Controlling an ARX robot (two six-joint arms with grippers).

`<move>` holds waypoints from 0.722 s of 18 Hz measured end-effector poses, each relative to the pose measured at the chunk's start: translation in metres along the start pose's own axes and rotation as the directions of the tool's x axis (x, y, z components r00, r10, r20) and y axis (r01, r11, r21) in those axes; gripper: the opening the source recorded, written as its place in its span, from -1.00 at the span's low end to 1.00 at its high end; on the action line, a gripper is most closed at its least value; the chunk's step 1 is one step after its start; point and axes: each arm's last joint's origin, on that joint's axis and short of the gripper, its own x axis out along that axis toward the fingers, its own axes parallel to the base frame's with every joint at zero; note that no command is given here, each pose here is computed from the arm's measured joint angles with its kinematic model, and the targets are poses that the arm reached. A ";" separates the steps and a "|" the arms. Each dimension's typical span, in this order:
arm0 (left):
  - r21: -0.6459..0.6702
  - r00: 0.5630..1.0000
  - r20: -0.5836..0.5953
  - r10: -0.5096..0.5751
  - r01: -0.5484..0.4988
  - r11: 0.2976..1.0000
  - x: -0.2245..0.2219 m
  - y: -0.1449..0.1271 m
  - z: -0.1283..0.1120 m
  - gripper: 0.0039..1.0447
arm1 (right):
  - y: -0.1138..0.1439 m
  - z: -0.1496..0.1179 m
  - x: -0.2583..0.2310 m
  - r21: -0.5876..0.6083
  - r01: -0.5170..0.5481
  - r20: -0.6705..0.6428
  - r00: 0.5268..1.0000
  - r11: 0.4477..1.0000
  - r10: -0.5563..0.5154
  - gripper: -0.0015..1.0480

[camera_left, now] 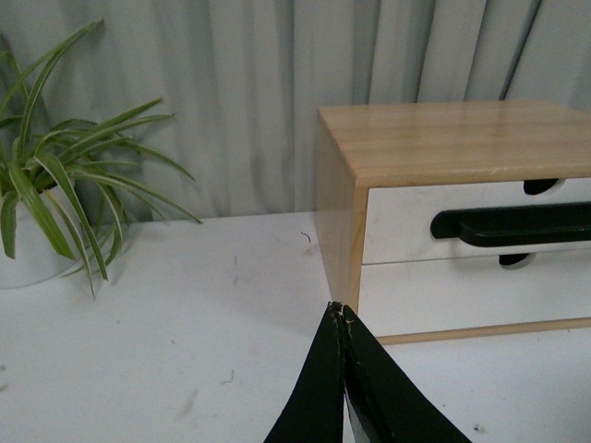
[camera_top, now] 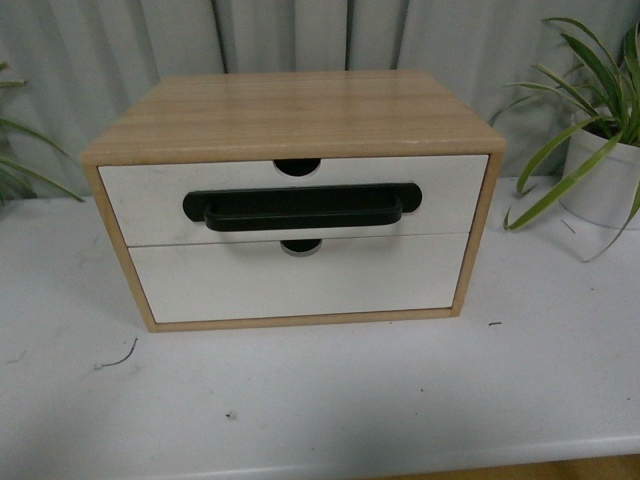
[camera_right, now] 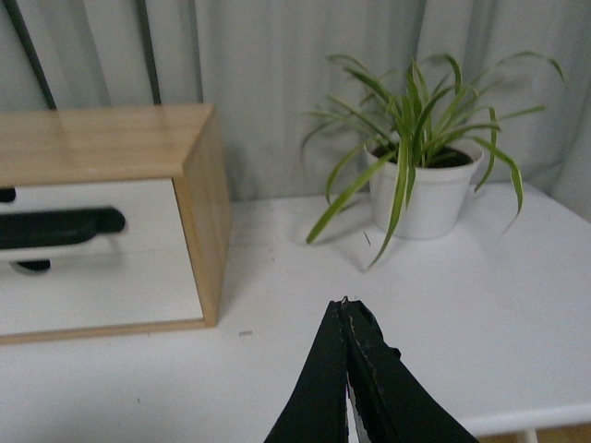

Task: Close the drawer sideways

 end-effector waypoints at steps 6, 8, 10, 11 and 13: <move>0.000 1.000 -0.004 -0.001 0.001 1.000 0.000 0.000 0.000 -0.74 | 0.000 0.001 0.000 0.000 0.000 0.011 1.000 1.000 0.000 -0.82; 0.000 1.000 -0.004 -0.001 0.001 1.000 0.000 0.000 0.000 -0.36 | 0.000 0.001 0.000 0.000 0.000 0.011 1.000 1.000 0.000 -0.44; 0.000 1.000 -0.004 -0.001 0.001 1.000 0.000 0.000 0.000 -0.01 | 0.000 0.001 0.000 0.000 0.000 0.011 1.000 1.000 0.000 -0.09; 0.000 1.000 -0.004 -0.001 0.001 1.000 0.000 0.000 0.000 0.13 | 0.000 0.001 0.000 0.000 0.000 0.011 1.000 1.000 0.000 0.05; 0.000 1.000 -0.004 -0.001 0.001 1.000 0.000 0.000 0.000 0.54 | 0.000 0.001 0.000 0.000 0.000 0.011 1.000 1.000 0.000 0.47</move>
